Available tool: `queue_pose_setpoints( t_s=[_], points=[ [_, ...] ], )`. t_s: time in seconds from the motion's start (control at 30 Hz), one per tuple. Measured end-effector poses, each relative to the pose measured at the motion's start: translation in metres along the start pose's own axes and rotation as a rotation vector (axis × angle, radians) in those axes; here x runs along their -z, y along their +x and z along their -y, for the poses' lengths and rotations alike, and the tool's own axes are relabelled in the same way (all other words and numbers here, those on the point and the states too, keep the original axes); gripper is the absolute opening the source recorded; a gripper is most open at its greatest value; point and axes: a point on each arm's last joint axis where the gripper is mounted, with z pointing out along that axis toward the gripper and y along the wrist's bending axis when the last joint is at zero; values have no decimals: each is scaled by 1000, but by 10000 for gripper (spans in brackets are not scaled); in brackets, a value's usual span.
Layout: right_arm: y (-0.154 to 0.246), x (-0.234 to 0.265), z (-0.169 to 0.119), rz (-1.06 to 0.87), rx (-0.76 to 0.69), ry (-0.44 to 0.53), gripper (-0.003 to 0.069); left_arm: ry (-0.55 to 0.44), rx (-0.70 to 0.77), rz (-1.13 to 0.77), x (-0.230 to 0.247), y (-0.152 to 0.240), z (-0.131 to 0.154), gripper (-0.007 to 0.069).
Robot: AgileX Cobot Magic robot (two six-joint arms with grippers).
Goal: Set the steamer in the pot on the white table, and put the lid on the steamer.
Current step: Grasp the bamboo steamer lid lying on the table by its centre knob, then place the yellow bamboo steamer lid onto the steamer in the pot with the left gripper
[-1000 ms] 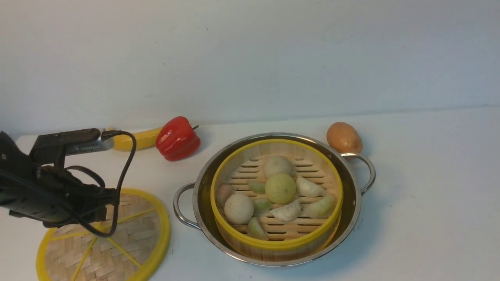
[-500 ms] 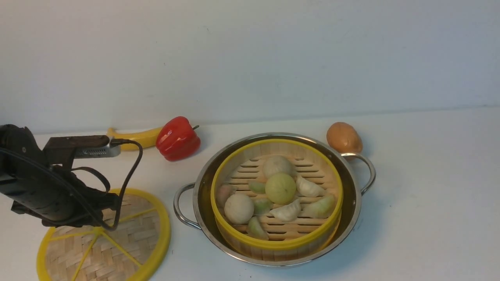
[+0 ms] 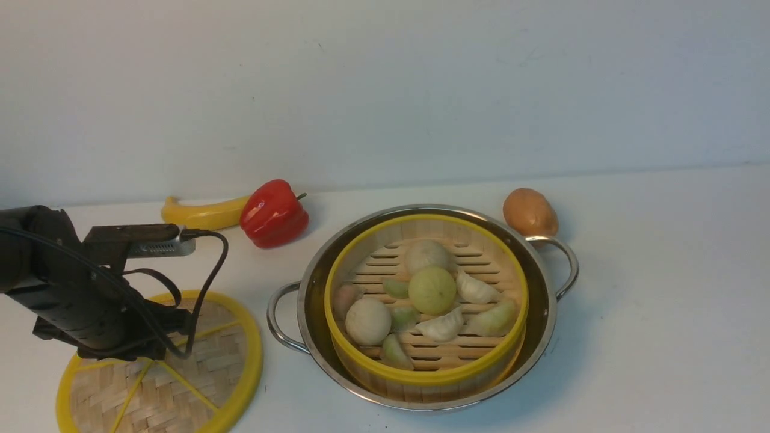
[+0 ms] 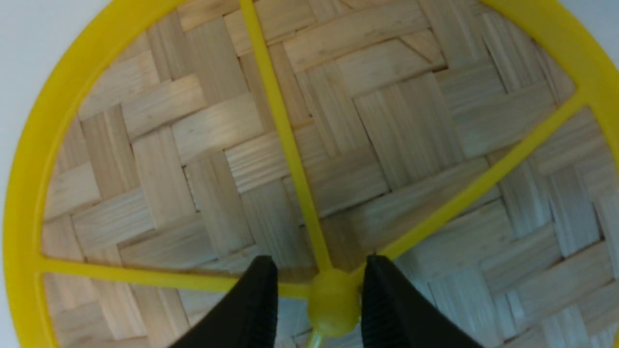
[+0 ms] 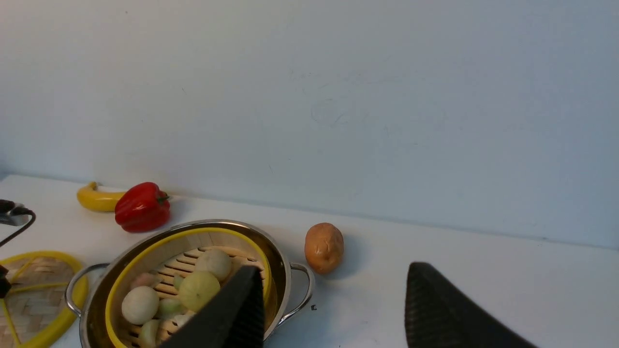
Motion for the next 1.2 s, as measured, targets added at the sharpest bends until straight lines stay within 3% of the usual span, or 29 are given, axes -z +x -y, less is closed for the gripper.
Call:
queue_pose_setpoints(
  t_s=[0.17,0.37,0.6,0.7,0.83,1.0,1.13,1.17,1.2],
  points=[
    [0,0,0,-1,0,0,395,1,2,-2,-4,-1,0,239],
    [0,0,0,-1,0,0,395,2,5,-3,-3,-2,0,120],
    [0,0,0,-1,0,0,395,-94,-71,-123,17,0,-8,122],
    [0,0,0,-1,0,0,395,-206,-54,-124,60,-14,-17,122],
    [0,0,0,-1,2,0,395,-233,-29,-49,109,-32,-13,122],
    [0,0,0,-1,8,0,395,-65,-133,79,161,-58,41,122],
    [0,0,0,-1,9,3,395,65,-255,128,172,-69,101,122],
    [0,0,0,-1,10,0,395,75,-260,130,172,-70,106,122],
    [0,0,0,-2,11,0,395,100,-306,130,168,-74,130,122]
  ],
)
